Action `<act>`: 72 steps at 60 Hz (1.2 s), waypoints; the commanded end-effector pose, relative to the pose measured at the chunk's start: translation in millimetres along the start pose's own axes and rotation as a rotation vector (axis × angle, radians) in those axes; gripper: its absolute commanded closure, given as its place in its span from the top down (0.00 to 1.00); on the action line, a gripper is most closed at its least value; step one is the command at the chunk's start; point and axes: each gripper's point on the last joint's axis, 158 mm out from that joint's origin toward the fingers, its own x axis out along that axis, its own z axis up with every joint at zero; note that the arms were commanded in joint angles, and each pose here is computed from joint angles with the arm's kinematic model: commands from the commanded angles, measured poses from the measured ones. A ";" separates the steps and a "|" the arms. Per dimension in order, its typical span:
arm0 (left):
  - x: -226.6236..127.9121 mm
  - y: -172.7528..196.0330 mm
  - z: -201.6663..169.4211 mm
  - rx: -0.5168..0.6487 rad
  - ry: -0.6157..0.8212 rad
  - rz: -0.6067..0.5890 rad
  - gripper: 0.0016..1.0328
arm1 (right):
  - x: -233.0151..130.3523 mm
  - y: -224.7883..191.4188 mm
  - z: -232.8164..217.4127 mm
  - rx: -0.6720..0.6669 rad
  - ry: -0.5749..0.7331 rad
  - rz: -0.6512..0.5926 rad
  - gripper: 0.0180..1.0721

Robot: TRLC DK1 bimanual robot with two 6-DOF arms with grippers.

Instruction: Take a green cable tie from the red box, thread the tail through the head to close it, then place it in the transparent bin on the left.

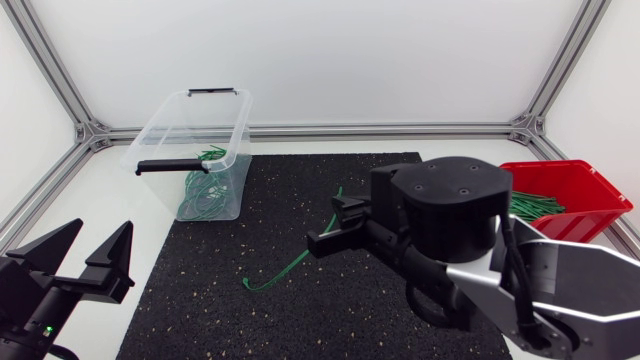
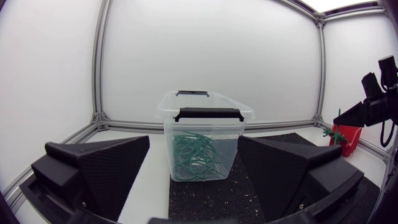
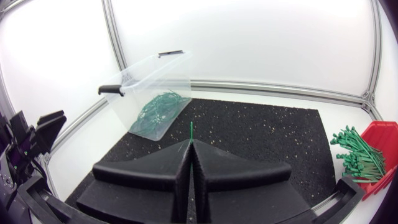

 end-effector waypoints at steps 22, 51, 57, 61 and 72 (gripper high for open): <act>1.8 0.6 -25.4 -0.008 0.061 0.002 0.96 | -0.9 -50.8 -72.2 -0.071 0.164 -0.065 0.10; 1.7 0.8 -25.0 -0.008 0.061 0.003 0.96 | -23.8 -75.4 -83.8 -0.096 0.221 -0.111 0.38; 1.7 0.9 -25.8 -0.006 0.063 0.003 0.96 | -26.7 -82.6 -78.3 -0.112 0.217 -0.127 0.42; 1.7 0.8 -25.0 -0.006 0.061 0.003 0.96 | -29.1 -87.5 -78.5 -0.125 0.230 -0.139 0.45; 1.7 0.8 -25.0 -0.008 0.061 0.003 0.96 | -39.0 -93.8 -85.4 -0.186 0.276 -0.147 0.56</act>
